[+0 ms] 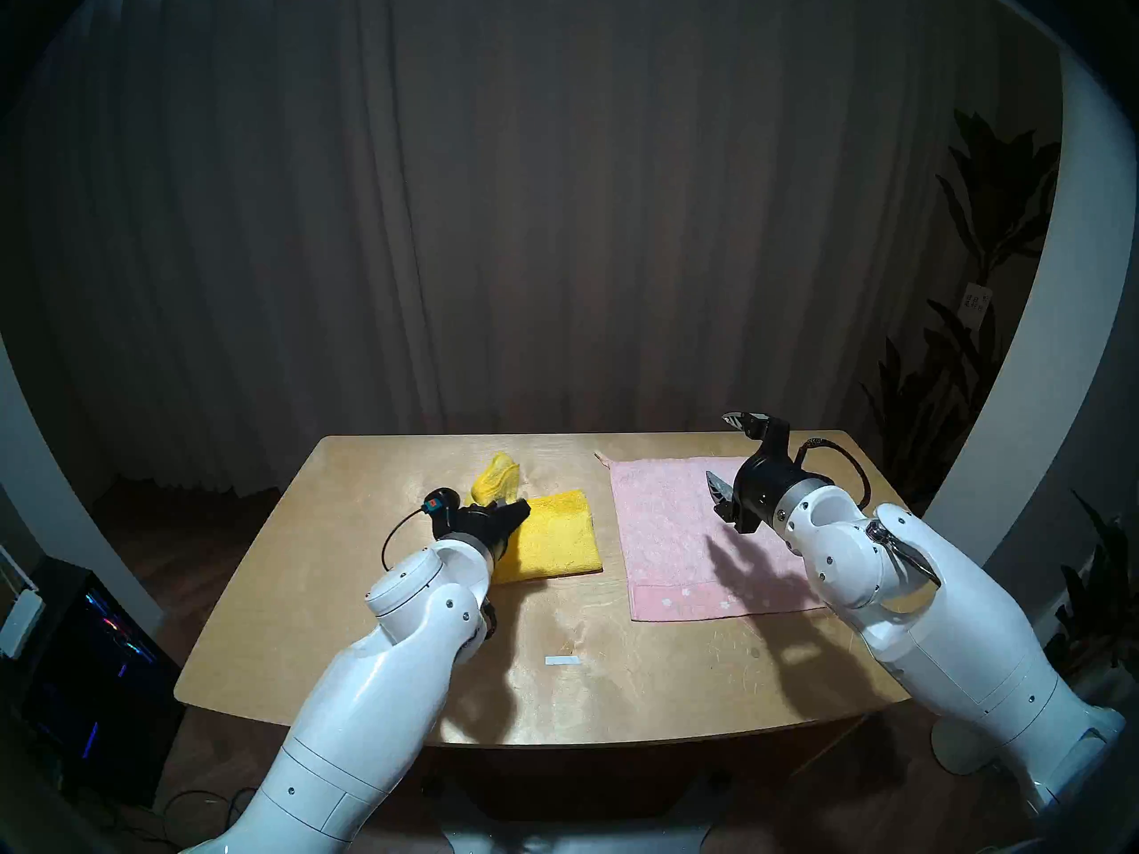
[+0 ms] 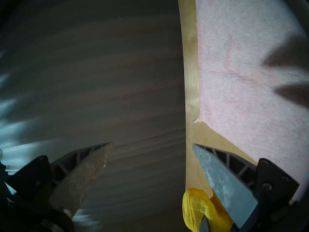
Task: Fold each towel twice and stack them on table
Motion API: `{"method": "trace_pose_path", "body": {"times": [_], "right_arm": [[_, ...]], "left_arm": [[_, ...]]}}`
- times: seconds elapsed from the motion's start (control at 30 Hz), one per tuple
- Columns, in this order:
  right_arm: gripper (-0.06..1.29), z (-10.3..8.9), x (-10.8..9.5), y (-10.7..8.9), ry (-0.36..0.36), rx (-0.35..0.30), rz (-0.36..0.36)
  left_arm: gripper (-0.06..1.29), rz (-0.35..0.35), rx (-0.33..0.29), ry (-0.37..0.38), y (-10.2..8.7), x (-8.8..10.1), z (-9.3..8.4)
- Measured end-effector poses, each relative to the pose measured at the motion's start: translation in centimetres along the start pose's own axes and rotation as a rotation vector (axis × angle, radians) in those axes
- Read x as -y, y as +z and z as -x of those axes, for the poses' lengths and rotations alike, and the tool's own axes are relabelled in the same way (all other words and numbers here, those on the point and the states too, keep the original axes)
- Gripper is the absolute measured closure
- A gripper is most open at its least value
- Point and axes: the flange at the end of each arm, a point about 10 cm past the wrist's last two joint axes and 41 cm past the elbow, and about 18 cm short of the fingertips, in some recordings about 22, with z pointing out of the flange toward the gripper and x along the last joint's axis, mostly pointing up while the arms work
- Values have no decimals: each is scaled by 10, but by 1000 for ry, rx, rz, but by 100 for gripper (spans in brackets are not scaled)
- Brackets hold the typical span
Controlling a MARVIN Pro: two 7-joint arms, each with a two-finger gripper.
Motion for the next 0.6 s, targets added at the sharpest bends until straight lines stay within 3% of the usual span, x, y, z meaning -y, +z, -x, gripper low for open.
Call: {"method": "trace_pose_path", "body": {"times": [0.3, 0.6], "right_arm": [[0, -16, 0, -7, 8, -25, -6], [0, -27, -1, -12, 14, -35, -8]], "left_arm": [[126, 21, 50, 109, 16, -21, 34], [126, 34, 50, 193, 22, -36, 48]]}}
